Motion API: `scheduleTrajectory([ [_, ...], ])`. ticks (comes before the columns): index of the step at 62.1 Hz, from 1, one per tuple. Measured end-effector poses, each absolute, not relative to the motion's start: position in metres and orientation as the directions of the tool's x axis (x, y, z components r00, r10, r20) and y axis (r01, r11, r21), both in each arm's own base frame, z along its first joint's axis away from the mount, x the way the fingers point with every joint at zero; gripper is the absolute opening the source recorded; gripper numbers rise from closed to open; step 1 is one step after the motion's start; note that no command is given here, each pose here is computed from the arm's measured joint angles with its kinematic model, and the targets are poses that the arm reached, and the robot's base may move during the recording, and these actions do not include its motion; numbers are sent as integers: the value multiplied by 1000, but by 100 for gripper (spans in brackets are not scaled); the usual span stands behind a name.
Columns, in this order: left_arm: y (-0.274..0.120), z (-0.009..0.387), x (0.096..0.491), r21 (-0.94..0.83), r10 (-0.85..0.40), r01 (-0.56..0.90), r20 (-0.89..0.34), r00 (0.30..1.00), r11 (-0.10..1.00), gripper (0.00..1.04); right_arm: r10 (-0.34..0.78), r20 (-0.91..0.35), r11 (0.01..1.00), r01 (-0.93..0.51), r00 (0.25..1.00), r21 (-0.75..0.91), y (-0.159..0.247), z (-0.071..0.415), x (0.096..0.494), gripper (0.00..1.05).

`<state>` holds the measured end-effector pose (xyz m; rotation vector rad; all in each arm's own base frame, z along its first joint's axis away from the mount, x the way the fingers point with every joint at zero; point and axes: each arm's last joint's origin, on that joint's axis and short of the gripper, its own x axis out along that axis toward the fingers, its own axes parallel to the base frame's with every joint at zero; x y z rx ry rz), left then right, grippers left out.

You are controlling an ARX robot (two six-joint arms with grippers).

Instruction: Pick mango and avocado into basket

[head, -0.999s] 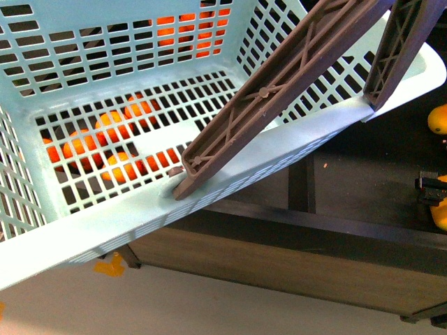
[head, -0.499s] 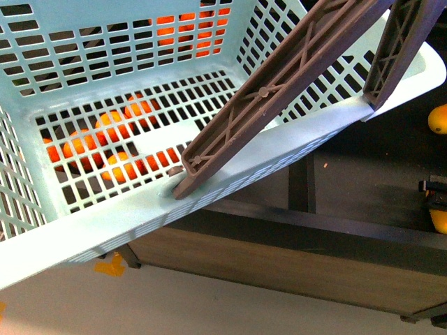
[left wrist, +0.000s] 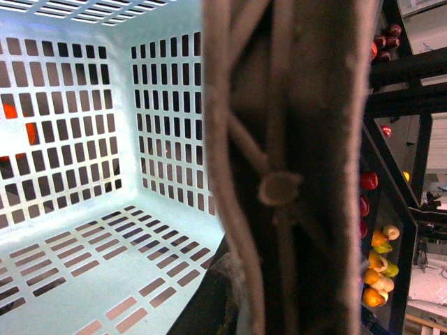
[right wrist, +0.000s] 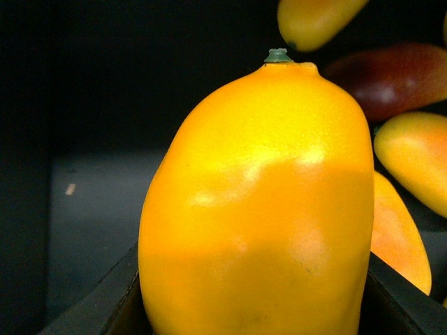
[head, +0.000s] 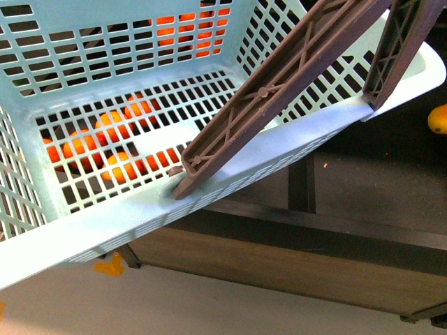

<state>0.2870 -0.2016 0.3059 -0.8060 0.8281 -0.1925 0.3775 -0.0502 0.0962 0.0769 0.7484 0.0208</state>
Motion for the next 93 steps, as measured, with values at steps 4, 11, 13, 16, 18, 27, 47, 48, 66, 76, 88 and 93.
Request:
scheduleTrajectory([
  [4, -202, 306, 287, -705, -449, -146, -582, 678, 694, 4, 57, -647, 997, -12, 760, 74, -43, 117, 366, 59],
  [11, -202, 306, 287, -705, -449, -146, -582, 678, 694, 4, 82, -578, 996, -51, 812, 70, -28, 157, 344, 59],
  [13, -202, 306, 287, -705, -449, -146, -582, 678, 694, 4, 90, -561, 996, -60, 823, 71, -25, 166, 339, 59],
  [16, -202, 306, 287, -705, -449, -146, -582, 678, 694, 4, 108, -525, 994, -81, 844, 74, -18, 184, 330, 59],
  [18, -202, 306, 287, -705, -449, -146, -582, 678, 694, 4, 116, -506, 993, -91, 854, 74, -14, 193, 325, 59],
  [27, -202, 306, 287, -705, -449, -146, -582, 678, 694, 4, 188, -356, 982, -172, 916, 76, 21, 254, 294, 59],
  [47, -202, 306, 287, -705, -448, -146, -582, 678, 694, 4, 349, -316, 936, -341, 882, 83, 110, 267, 280, 59],
  [48, -202, 306, 287, -705, -448, -146, -582, 678, 694, 4, 352, -318, 935, -343, 881, 84, 112, 266, 280, 59],
  [66, -202, 306, 287, -705, -448, -146, -582, 678, 694, 4, 407, -355, 911, -403, 842, 87, 153, 249, 279, 59],
  [76, -202, 306, 287, -705, -449, -146, -582, 678, 694, 4, 439, -364, 895, -433, 821, 104, 165, 244, 272, 59],
  [88, -202, 306, 287, -705, -449, -146, -582, 678, 694, 4, 457, -390, 884, -456, 799, 103, 172, 237, 266, 70],
  [93, -202, 306, 287, -705, -450, -146, -582, 677, 694, 4, 459, -397, 883, -459, 795, 102, 174, 235, 266, 82],
])
